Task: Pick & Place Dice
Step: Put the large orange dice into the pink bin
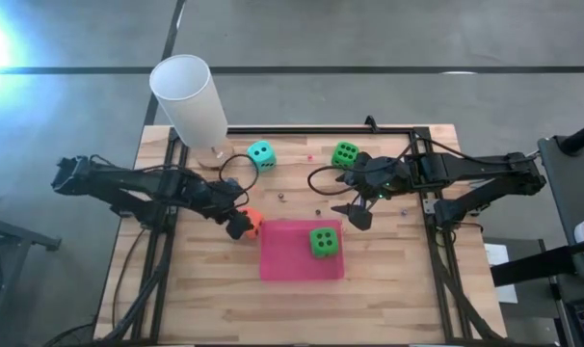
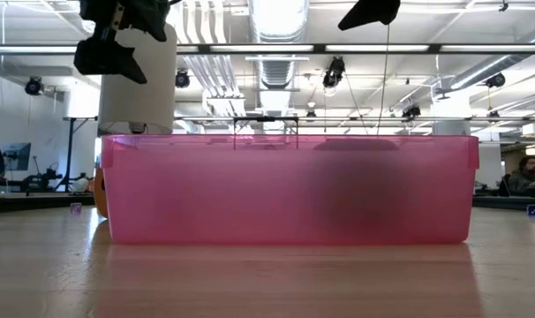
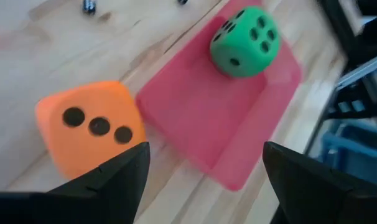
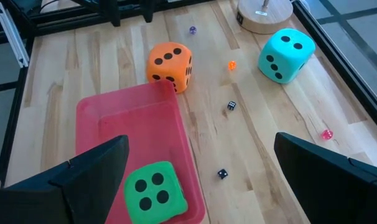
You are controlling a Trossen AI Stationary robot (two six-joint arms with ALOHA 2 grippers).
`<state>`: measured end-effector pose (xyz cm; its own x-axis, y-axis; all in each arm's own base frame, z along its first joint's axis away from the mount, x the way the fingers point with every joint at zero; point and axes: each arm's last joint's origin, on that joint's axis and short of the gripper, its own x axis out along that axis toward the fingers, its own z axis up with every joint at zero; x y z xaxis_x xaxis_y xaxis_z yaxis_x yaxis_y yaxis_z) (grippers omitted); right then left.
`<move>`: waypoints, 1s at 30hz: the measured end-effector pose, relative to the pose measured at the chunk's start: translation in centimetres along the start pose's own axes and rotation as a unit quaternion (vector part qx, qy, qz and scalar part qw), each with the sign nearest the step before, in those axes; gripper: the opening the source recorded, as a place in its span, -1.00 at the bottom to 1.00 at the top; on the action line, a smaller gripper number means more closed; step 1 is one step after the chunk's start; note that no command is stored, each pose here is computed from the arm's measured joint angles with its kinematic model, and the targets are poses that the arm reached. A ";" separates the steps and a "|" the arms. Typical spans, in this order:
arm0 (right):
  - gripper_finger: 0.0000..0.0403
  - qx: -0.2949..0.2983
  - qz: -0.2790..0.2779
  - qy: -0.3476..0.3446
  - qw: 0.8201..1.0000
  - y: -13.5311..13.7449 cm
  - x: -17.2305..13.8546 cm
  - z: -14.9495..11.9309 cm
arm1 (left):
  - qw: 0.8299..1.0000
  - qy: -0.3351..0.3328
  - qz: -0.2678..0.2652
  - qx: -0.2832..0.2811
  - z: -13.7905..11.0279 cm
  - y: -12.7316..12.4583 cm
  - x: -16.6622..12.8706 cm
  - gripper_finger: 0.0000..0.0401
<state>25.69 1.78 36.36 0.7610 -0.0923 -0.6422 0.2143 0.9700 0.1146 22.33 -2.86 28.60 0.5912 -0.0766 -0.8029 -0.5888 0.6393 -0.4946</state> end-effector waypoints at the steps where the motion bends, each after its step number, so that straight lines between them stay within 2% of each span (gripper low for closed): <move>1: 0.99 0.000 0.000 0.000 1.000 0.0 0.0 0.0 | 1.000 0.009 0.013 0.000 0.2 -0.2 0.0 0.56; 7: 0.99 0.000 0.000 0.000 1.000 0.0 0.0 0.0 | 0.991 0.067 0.114 -0.016 0.9 -0.8 0.2 0.51; 11: 0.99 0.000 0.000 -0.001 1.000 0.0 0.0 0.0 | 0.984 0.082 0.153 -0.043 1.5 -0.5 1.1 0.49; 21: 0.99 0.000 0.000 -0.001 1.000 0.0 0.0 0.0 | 0.980 0.072 0.166 -0.084 3.0 0.5 1.7 0.43; 30: 0.99 0.000 0.000 -0.001 1.000 0.0 0.0 0.0 | 0.979 0.069 0.167 -0.090 3.3 0.8 1.6 0.45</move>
<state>25.70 1.78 36.37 0.7619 -0.0918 -0.6412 0.2138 0.9700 0.1153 24.64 0.01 28.00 0.2764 0.0034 -0.9610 -0.8317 0.5019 -0.2375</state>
